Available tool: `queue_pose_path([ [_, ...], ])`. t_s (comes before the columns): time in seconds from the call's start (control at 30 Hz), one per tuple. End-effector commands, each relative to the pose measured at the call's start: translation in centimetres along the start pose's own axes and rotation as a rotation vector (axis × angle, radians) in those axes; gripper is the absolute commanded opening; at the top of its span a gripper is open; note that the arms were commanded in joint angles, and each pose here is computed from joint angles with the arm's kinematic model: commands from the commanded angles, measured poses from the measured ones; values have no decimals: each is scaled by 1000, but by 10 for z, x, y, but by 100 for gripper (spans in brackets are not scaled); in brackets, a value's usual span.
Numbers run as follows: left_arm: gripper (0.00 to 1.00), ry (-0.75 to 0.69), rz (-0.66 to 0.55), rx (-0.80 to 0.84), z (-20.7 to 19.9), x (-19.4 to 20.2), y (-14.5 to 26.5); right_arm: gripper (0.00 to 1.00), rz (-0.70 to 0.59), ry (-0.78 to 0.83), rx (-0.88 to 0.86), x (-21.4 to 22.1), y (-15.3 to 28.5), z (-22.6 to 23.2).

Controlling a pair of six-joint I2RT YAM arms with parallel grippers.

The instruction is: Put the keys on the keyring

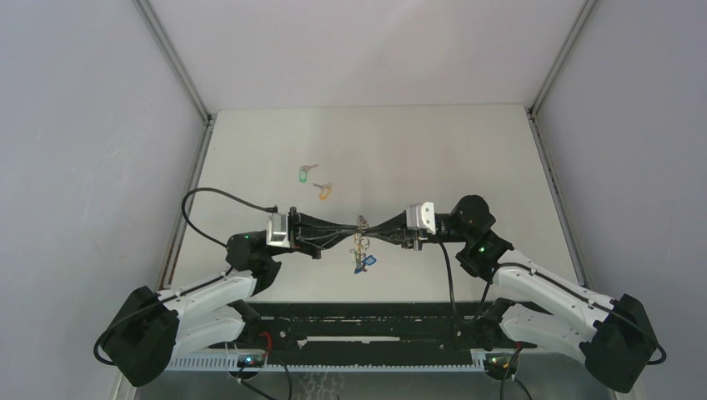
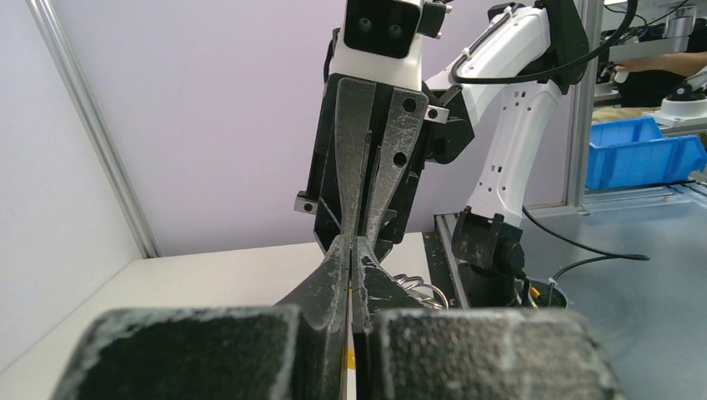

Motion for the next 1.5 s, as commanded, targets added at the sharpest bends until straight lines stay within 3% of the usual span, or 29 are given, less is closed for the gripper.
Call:
queue_pose_path([
  [0.0, 0, -54, -50, 39, -2, -21, -11, 0, -60, 78, 19, -27, -3, -10],
  [1.47, 0, -56, -104, -35, 0, -30, -5, 0, -1, 102, 105, -18, -3, -19],
])
Point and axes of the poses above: each gripper's point midway between its finger pads, its own y axis back along the fingers, its own z axis along the line the jaws close on, x = y × z, the point moved 3 cm from there along y, back along the fingers, and after that the axes turned 4 degrees about y, right-handed, at the moved point
